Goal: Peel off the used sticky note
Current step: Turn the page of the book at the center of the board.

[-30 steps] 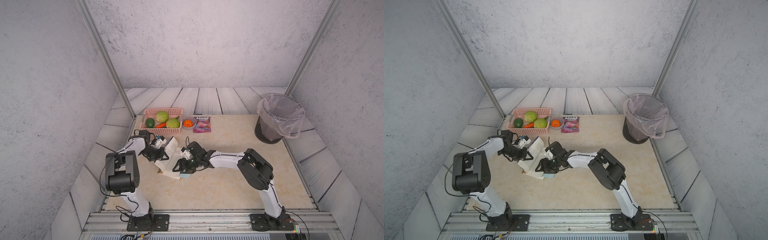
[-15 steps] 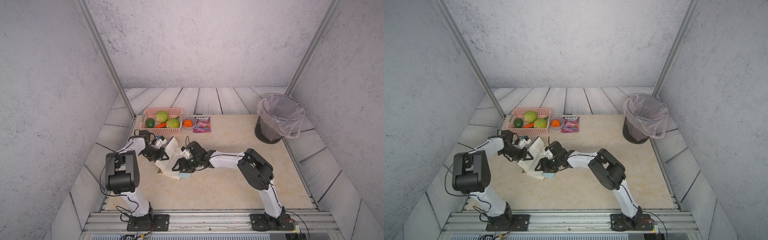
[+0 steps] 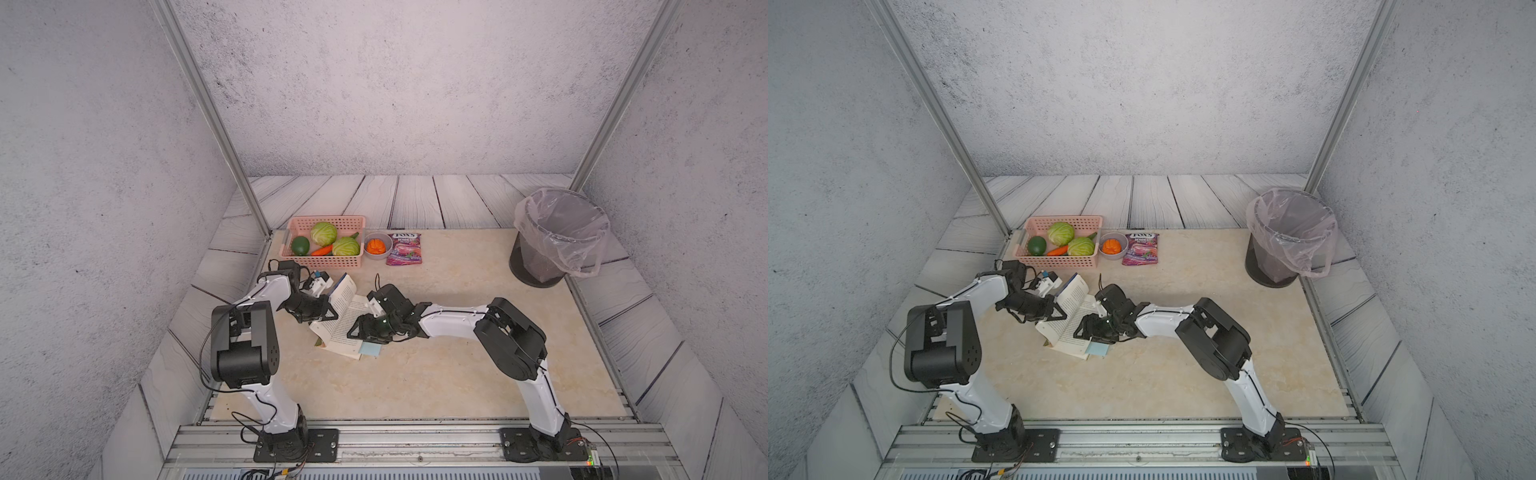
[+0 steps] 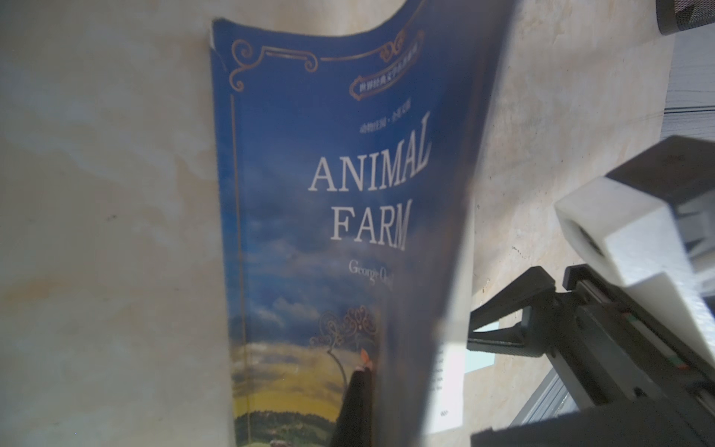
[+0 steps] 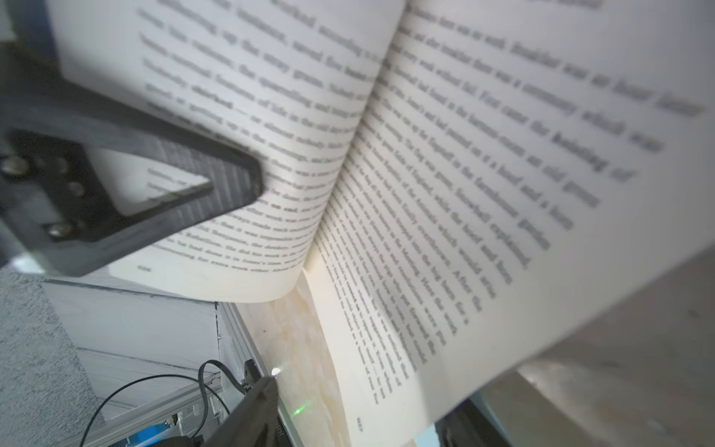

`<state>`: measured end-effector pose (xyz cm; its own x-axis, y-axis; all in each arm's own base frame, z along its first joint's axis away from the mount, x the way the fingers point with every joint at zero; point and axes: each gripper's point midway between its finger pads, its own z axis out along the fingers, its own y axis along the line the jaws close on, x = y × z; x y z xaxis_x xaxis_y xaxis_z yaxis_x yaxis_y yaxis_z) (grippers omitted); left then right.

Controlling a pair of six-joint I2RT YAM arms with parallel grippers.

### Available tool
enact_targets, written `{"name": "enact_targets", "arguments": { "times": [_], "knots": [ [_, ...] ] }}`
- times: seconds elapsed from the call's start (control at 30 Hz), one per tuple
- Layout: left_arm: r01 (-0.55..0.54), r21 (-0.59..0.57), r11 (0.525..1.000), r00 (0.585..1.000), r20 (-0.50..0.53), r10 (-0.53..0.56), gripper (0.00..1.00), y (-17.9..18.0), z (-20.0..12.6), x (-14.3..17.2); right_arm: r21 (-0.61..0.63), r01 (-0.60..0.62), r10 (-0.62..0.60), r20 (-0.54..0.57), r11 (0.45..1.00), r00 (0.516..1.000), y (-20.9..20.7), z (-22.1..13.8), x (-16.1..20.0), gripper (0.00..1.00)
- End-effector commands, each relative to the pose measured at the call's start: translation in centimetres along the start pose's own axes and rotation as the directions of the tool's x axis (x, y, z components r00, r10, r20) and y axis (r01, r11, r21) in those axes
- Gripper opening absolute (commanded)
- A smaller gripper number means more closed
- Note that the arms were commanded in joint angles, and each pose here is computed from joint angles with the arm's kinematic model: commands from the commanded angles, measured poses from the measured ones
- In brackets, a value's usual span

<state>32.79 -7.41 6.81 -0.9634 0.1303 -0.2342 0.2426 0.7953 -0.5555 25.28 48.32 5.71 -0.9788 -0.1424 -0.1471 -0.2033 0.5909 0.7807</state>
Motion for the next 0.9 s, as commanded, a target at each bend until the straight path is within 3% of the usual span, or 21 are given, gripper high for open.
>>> {"name": "enact_targets", "arguments": {
  "times": [0.0, 0.6, 0.87],
  "knots": [
    [0.055, 0.027, 0.998, 0.997, -0.052, -0.053, 0.00, -0.1, 0.4, 1.5, -0.011, -0.016, 0.016, 0.052, 1.000, 0.999, 0.7, -0.8, -0.9, 0.67],
    [0.055, 0.027, 0.998, 0.997, -0.051, -0.053, 0.00, -0.1, 0.4, 1.5, -0.049, -0.040, 0.044, 0.075, 0.998, 0.996, 1.5, -0.3, -2.1, 0.67],
    [0.054, 0.028, 0.998, 0.997, -0.050, -0.053, 0.00, -0.1, 0.4, 1.5, -0.092, -0.043, 0.052, 0.094, 0.995, 0.994, 2.3, -0.1, -4.2, 0.67]
  ]
}}
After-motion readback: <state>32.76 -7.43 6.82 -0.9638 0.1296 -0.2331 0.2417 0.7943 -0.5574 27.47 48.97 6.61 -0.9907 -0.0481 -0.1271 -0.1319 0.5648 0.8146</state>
